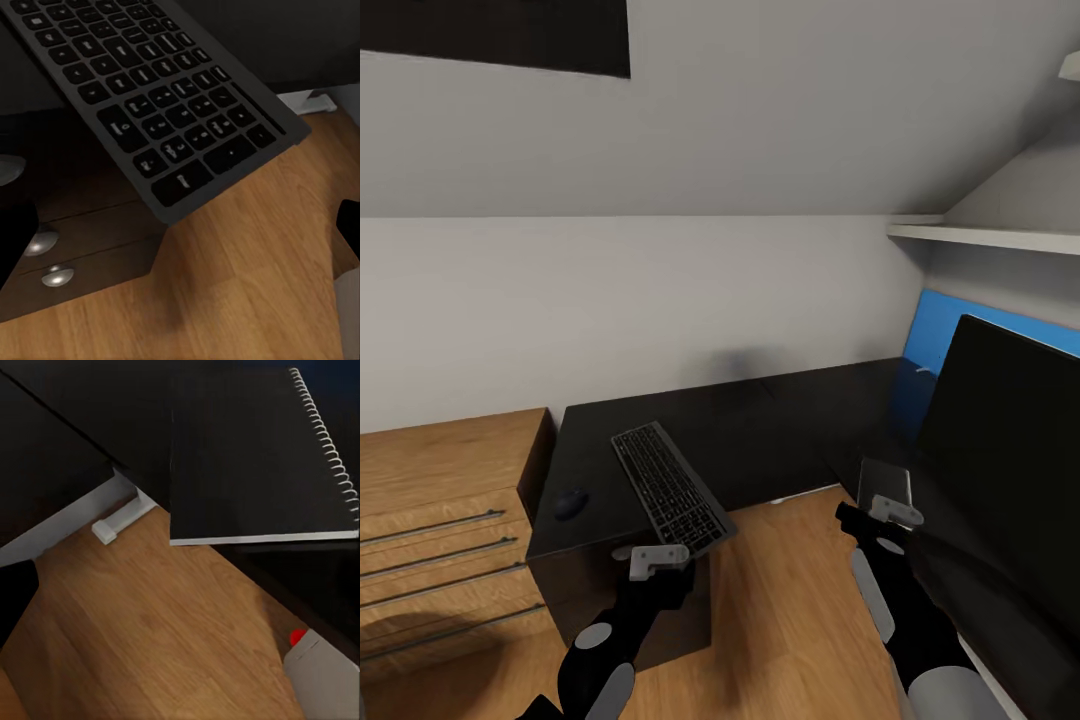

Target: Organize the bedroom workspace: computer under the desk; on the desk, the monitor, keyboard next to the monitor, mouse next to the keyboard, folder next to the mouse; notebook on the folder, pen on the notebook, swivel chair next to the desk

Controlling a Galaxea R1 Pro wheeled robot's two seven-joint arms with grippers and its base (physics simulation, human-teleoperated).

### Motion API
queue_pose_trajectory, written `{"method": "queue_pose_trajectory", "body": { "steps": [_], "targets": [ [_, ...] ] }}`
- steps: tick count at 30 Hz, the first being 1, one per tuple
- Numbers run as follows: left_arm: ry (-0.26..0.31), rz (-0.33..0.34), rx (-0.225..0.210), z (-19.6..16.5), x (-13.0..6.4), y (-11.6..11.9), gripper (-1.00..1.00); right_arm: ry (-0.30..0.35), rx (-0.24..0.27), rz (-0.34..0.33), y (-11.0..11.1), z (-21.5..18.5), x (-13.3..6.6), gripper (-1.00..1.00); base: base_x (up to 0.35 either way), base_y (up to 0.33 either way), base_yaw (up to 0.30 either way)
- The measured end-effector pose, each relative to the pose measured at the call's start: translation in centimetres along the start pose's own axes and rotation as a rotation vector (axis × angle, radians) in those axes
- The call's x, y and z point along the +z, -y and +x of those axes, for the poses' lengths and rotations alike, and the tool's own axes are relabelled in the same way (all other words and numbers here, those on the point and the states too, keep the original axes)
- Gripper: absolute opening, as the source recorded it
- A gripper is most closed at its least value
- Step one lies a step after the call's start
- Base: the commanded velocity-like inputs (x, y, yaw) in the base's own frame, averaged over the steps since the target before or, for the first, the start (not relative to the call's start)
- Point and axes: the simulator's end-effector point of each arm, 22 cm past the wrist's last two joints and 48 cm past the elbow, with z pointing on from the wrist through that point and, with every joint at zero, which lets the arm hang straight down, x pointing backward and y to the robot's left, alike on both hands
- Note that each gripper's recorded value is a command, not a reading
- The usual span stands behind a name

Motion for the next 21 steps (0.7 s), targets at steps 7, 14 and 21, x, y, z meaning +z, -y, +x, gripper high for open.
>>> {"method": "queue_pose_trajectory", "body": {
  "steps": [7,14,21],
  "targets": [
    [0.001,-0.001,0.000,-0.04,0.00,-0.03,1.00,0.033,-0.009,0.006,0.16,-0.48,-0.07,1.00,0.043,0.000,0.000],
    [0.002,0.000,0.000,-0.11,-0.04,-0.01,1.00,0.030,-0.005,0.002,-0.02,-0.10,-0.20,1.00,0.219,0.000,0.000],
    [0.006,0.005,0.001,-0.34,-0.16,0.07,1.00,0.031,-0.006,0.004,0.10,-0.10,-0.22,1.00,0.173,0.000,0.000]
  ]
}}
